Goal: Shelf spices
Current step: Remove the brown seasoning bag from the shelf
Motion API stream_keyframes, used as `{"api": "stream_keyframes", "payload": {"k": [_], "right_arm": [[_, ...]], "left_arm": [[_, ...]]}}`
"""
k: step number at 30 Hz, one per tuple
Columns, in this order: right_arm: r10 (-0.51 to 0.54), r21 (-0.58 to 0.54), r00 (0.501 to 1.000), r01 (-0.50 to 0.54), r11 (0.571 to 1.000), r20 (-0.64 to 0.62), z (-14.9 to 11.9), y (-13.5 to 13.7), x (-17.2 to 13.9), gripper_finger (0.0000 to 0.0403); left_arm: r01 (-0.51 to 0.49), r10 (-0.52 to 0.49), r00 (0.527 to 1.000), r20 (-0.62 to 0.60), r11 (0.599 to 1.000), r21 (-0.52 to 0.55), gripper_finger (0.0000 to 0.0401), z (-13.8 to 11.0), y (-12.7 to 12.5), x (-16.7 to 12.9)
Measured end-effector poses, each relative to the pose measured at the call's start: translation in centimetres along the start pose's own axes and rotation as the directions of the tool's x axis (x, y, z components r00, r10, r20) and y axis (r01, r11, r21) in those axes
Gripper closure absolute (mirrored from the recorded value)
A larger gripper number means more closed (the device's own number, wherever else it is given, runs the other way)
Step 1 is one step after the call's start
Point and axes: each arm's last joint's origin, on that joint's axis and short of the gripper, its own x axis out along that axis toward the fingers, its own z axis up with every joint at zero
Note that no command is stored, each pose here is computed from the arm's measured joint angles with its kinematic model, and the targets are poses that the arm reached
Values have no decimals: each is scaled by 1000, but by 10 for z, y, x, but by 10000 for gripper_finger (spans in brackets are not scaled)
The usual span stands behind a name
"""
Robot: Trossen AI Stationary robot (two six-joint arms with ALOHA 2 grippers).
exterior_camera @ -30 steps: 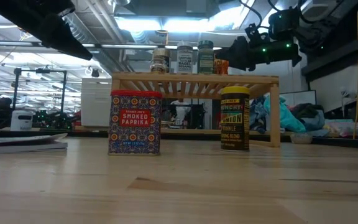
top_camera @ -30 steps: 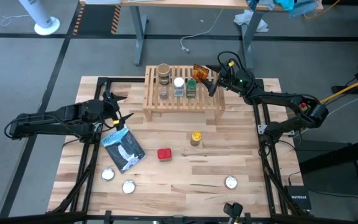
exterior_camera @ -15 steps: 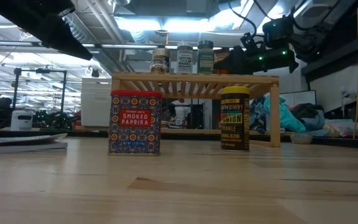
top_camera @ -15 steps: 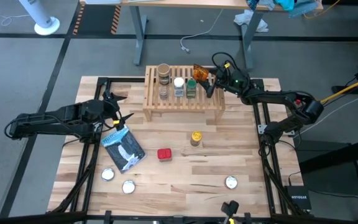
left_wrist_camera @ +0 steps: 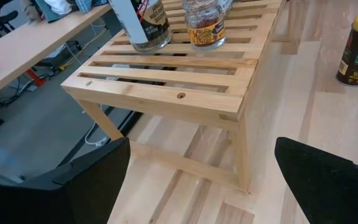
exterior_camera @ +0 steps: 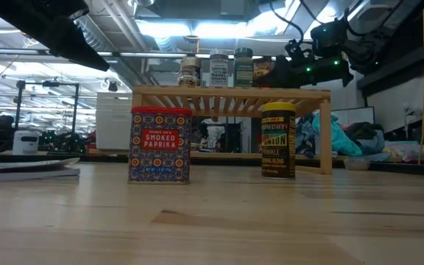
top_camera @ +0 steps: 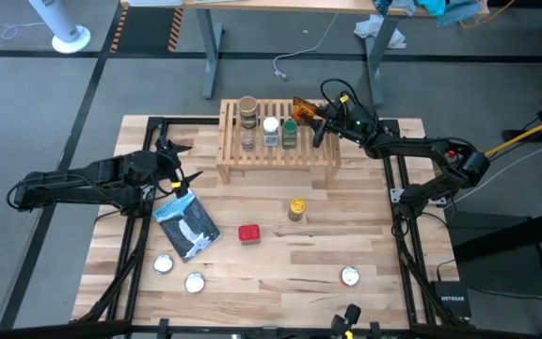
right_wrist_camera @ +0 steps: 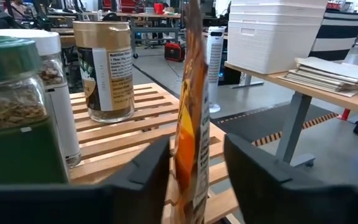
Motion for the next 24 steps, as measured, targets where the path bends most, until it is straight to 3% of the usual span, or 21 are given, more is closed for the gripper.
{"api": "stream_keyframes", "payload": {"k": [10,19,24], "right_arm": [[4,14,1000,-3,1000,-25,-2,1,0,361],[-32,35,999,33,999,-28,-2,0,0,339],[-33,35,999,34,999,-25,1,0,-3,365]], "left_arm": [[0,0,1000,0,1000,0,8,0,0,0],[0,0,1000,0,1000,0,8,0,0,0],[0,0,1000,0,1000,0,8,0,0,0]]}}
